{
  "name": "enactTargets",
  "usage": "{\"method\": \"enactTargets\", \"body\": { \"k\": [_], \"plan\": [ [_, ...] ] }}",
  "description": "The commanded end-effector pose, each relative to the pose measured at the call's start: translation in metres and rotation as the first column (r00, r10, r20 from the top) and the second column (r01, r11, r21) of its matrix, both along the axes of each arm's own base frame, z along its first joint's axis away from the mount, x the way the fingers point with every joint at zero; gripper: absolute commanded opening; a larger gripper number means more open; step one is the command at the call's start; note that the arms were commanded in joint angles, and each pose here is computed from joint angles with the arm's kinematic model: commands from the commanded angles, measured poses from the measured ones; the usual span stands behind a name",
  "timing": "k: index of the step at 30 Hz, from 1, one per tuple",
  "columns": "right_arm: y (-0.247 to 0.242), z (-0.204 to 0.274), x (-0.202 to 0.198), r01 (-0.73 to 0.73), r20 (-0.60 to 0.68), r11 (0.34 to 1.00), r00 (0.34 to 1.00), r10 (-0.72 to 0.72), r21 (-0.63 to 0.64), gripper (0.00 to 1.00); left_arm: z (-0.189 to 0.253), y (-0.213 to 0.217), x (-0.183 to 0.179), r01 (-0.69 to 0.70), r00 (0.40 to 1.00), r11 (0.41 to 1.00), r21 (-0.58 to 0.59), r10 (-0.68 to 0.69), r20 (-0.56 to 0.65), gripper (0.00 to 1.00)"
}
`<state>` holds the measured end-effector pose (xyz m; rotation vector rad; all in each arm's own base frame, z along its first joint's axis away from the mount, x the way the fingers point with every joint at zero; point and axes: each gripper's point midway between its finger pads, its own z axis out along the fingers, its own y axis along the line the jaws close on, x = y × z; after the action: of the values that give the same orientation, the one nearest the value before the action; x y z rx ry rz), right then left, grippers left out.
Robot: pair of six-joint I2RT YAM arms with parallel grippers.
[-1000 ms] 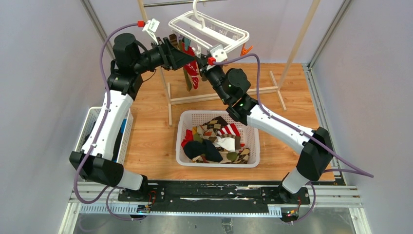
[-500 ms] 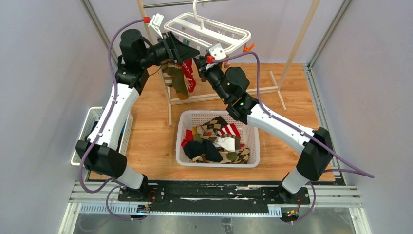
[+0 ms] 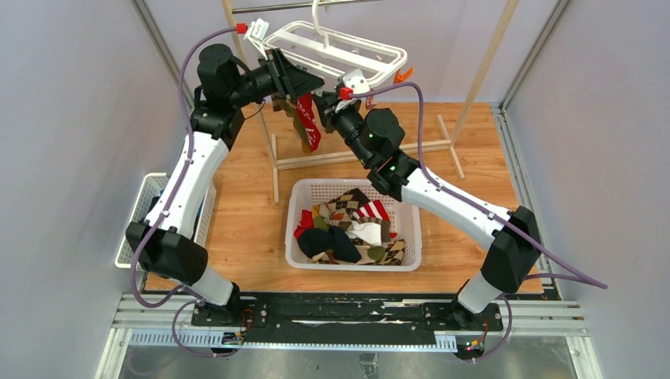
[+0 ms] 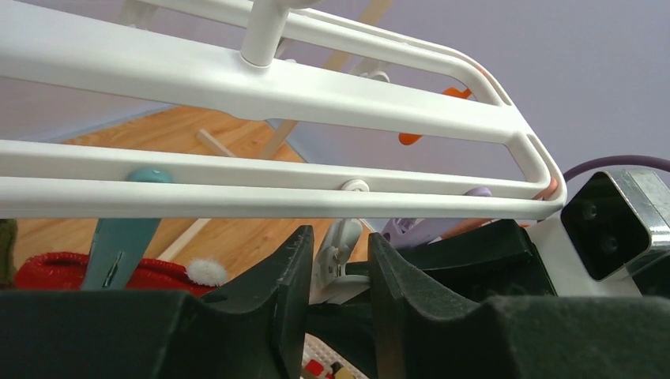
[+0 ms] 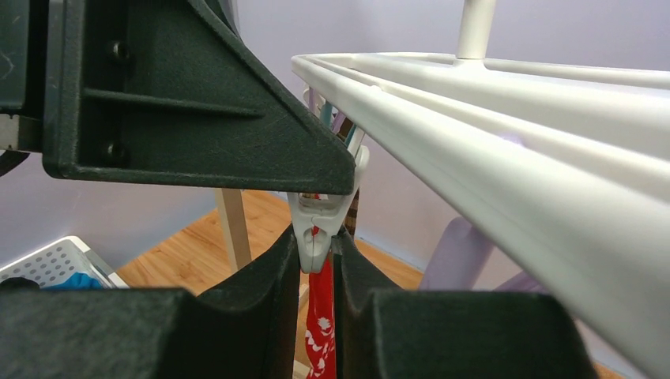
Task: Clip the socks to the hanger
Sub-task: Open the clamp at the hanger.
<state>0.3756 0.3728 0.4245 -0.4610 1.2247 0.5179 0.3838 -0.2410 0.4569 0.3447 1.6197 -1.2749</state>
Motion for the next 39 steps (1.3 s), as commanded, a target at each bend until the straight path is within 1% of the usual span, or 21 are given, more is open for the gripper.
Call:
{"method": "enactTargets", "body": {
  "k": [1, 3, 4, 6, 8, 11, 13, 16, 19, 21, 22, 25, 27, 28, 29, 31, 35, 39],
  "plan": [
    [0.007, 0.003, -0.014, -0.065, -0.043, 0.998, 0.997, 0.066, 0.023, 0.03, -0.003, -0.001, 0.001, -0.007, 1.000, 1.000, 0.012, 0.007, 0.021, 0.34],
    [0.005, 0.003, -0.015, -0.071, -0.054, 0.997, 0.996, 0.073, 0.034, 0.14, 0.000, -0.001, 0.003, -0.014, 1.000, 1.000, 0.007, 0.014, 0.020, 0.28],
    [0.004, 0.003, -0.017, -0.083, -0.076, 0.994, 0.993, 0.088, 0.067, 0.22, 0.003, -0.001, 0.003, -0.016, 1.000, 1.000, 0.002, 0.016, 0.024, 0.25],
    [0.001, 0.001, -0.018, -0.106, -0.103, 0.989, 0.988, 0.117, 0.104, 0.31, 0.006, -0.001, 0.003, -0.017, 1.000, 1.000, -0.006, 0.017, 0.025, 0.21],
    [-0.005, -0.001, -0.018, -0.138, -0.129, 0.976, 0.979, 0.160, 0.168, 0.37, 0.008, -0.001, 0.004, -0.017, 0.999, 1.000, -0.013, 0.018, 0.027, 0.19],
    [-0.016, -0.004, -0.020, -0.245, -0.155, 0.924, 0.941, 0.299, 0.295, 0.43, 0.011, -0.002, 0.003, -0.015, 1.000, 1.000, -0.022, 0.016, 0.027, 0.16],
    [-0.021, -0.007, -0.022, -0.303, -0.164, 0.873, 0.908, 0.387, 0.382, 0.47, 0.012, -0.002, 0.004, -0.012, 1.000, 1.000, -0.029, 0.012, 0.022, 0.15],
    [-0.026, -0.009, -0.025, -0.378, -0.143, 0.792, 0.857, 0.495, 0.479, 0.49, 0.014, -0.003, 0.003, -0.005, 1.000, 0.999, -0.038, 0.006, 0.020, 0.15],
    [-0.025, -0.008, -0.027, -0.441, -0.120, 0.690, 0.788, 0.604, 0.574, 0.50, 0.016, -0.004, 0.003, 0.006, 1.000, 0.999, -0.049, -0.005, 0.014, 0.15],
    [-0.026, -0.003, -0.028, -0.475, -0.074, 0.614, 0.750, 0.657, 0.631, 0.54, 0.017, -0.005, 0.002, 0.013, 1.000, 0.998, -0.057, -0.013, 0.005, 0.14],
    [-0.026, -0.005, -0.025, -0.471, -0.074, 0.584, 0.733, 0.676, 0.662, 0.56, 0.017, -0.005, 0.002, 0.014, 1.000, 0.998, -0.059, -0.014, 0.003, 0.14],
    [-0.032, 0.003, -0.025, -0.491, 0.017, 0.465, 0.701, 0.713, 0.736, 0.68, 0.019, -0.005, 0.000, 0.019, 1.000, 0.998, -0.060, -0.019, 0.006, 0.14],
    [-0.034, 0.003, -0.023, -0.480, 0.039, 0.421, 0.693, 0.719, 0.770, 0.71, 0.020, -0.006, -0.001, 0.026, 1.000, 0.998, -0.063, -0.026, 0.003, 0.14],
    [-0.037, 0.002, -0.021, -0.469, 0.050, 0.407, 0.701, 0.711, 0.784, 0.71, 0.022, -0.006, -0.002, 0.027, 1.000, 0.997, -0.066, -0.027, 0.003, 0.14],
    [-0.040, 0.000, -0.022, -0.453, 0.055, 0.398, 0.712, 0.700, 0.798, 0.71, 0.022, -0.006, -0.002, 0.026, 1.000, 0.997, -0.070, -0.026, -0.002, 0.14],
    [-0.042, -0.004, -0.026, -0.433, 0.047, 0.415, 0.735, 0.677, 0.800, 0.72, 0.023, -0.006, -0.002, 0.027, 1.000, 0.997, -0.074, -0.027, -0.005, 0.14],
    [-0.050, -0.010, -0.029, -0.400, 0.010, 0.487, 0.780, 0.625, 0.776, 0.74, 0.025, -0.006, -0.001, 0.025, 1.000, 0.997, -0.075, -0.025, 0.001, 0.14],
    [-0.055, -0.004, -0.032, -0.399, -0.003, 0.576, 0.820, 0.572, 0.713, 0.76, 0.025, -0.006, -0.002, 0.025, 1.000, 0.997, -0.075, -0.025, 0.000, 0.14]
  ]
}}
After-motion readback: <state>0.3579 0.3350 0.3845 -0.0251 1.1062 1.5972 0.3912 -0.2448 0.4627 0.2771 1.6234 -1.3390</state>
